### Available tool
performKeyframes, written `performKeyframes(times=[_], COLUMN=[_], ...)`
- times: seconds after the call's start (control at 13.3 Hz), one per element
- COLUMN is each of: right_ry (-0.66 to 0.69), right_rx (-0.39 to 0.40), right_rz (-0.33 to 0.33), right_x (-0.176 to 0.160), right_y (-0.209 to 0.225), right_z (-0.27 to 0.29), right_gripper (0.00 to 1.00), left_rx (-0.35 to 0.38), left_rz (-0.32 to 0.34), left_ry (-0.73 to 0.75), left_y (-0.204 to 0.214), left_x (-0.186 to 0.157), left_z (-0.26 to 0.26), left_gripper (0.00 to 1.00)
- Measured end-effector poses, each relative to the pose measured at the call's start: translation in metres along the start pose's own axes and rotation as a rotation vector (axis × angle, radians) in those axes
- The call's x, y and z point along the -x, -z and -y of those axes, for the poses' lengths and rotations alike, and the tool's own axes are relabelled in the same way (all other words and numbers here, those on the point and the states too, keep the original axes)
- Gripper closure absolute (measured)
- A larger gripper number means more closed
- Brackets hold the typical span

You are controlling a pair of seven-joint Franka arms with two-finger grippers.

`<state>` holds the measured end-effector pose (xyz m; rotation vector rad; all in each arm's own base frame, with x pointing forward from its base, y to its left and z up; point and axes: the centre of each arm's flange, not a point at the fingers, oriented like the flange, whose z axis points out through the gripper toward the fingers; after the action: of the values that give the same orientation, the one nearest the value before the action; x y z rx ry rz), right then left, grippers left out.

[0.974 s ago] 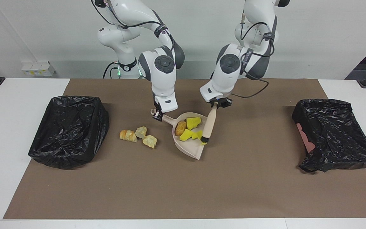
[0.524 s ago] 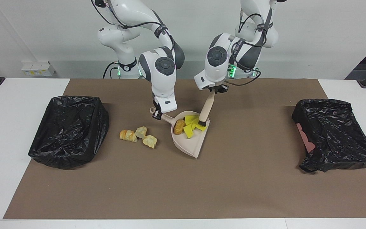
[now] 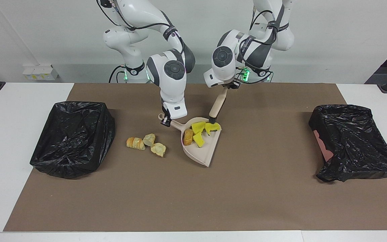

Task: Sweep and dump trash in bin
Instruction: 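Sweep the remaining scraps into the dustpan with the left gripper's brush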

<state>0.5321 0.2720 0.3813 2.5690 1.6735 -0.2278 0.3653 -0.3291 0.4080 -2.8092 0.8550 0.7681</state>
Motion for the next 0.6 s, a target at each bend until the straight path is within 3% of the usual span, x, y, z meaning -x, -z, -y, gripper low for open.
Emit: performKeyframes(times=[0.45, 0.6], right_ry=[-0.003, -0.008], right_rx=[0.002, 0.007], right_rz=[-0.003, -0.011], right_x=[0.001, 0.003], right_y=[0.002, 0.007], right_z=[0.000, -0.001], right_gripper=[0.68, 0.68], left_rx=[0.003, 0.004], left_rz=[0.035, 0.016], left_ry=[-0.051, -0.044], left_y=[-0.022, -0.029], left_x=[0.014, 0.016], left_z=[0.010, 0.013], left_gripper=[0.75, 0.75])
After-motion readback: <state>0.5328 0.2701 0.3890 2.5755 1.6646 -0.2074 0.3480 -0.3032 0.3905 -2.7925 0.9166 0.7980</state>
